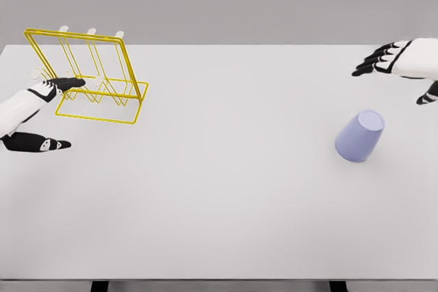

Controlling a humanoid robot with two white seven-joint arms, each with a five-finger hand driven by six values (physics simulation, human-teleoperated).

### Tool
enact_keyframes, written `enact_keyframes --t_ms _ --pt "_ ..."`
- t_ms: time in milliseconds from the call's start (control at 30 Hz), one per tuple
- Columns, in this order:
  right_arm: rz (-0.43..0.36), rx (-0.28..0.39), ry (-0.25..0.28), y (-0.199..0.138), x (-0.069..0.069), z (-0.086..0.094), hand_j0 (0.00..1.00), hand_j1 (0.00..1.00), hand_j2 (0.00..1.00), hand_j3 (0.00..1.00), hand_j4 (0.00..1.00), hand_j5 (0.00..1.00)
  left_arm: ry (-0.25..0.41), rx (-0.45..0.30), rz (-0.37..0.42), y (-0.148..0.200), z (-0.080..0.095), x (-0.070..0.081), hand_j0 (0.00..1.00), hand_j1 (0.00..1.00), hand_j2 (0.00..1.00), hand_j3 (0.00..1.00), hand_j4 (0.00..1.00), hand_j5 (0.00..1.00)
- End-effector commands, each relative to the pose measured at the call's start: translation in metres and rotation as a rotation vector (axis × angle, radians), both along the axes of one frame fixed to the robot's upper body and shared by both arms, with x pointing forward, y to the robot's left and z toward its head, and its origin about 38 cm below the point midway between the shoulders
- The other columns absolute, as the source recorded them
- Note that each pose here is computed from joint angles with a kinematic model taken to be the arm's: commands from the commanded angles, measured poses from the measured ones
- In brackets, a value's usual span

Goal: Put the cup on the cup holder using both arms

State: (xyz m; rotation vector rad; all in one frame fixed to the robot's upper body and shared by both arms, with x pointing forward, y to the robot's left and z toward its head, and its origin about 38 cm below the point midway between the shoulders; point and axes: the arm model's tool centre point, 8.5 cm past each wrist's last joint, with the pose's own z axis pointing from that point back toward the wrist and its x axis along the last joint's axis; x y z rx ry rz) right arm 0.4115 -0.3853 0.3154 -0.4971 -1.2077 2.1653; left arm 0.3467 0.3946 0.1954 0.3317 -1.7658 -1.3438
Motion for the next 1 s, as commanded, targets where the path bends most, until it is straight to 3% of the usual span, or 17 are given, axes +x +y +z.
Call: enact_keyframes --t_ms 0,67,133,267,700,967 --pt "-0.029 -0.009 0.051 -0.008 0.002 -0.018 1.00 1.00 1.00 1.00 1.00 1.00 0.001 -0.007 0.001 0.000 0.001 0.000 1.00 1.00 1.00 1.00 1.00 1.00" --pt "-0.022 -0.005 0.082 0.000 0.009 -0.035 1.00 1.00 1.00 1.00 1.00 1.00 0.001 -0.007 0.001 0.000 0.001 0.000 1.00 1.00 1.00 1.00 1.00 1.00" --pt "-0.043 -0.042 0.096 -0.005 0.016 -0.049 1.00 1.00 1.00 1.00 1.00 1.00 0.001 -0.005 0.001 0.000 0.001 0.000 1.00 1.00 1.00 1.00 1.00 1.00" --pt "-0.028 -0.057 0.129 0.000 0.013 -0.062 1.00 1.00 1.00 1.00 1.00 1.00 0.001 -0.005 0.001 0.000 0.001 0.000 1.00 1.00 1.00 1.00 1.00 1.00" --pt "-0.025 -0.076 0.181 0.009 0.021 -0.091 1.00 1.00 1.00 1.00 1.00 1.00 0.002 -0.004 0.002 0.000 0.000 0.000 1.00 1.00 1.00 1.00 1.00 1.00" --pt "-0.030 -0.073 0.186 0.009 0.024 -0.094 1.00 1.00 1.00 1.00 1.00 1.00 0.004 -0.004 0.002 0.000 0.000 -0.001 1.00 1.00 1.00 1.00 1.00 1.00"
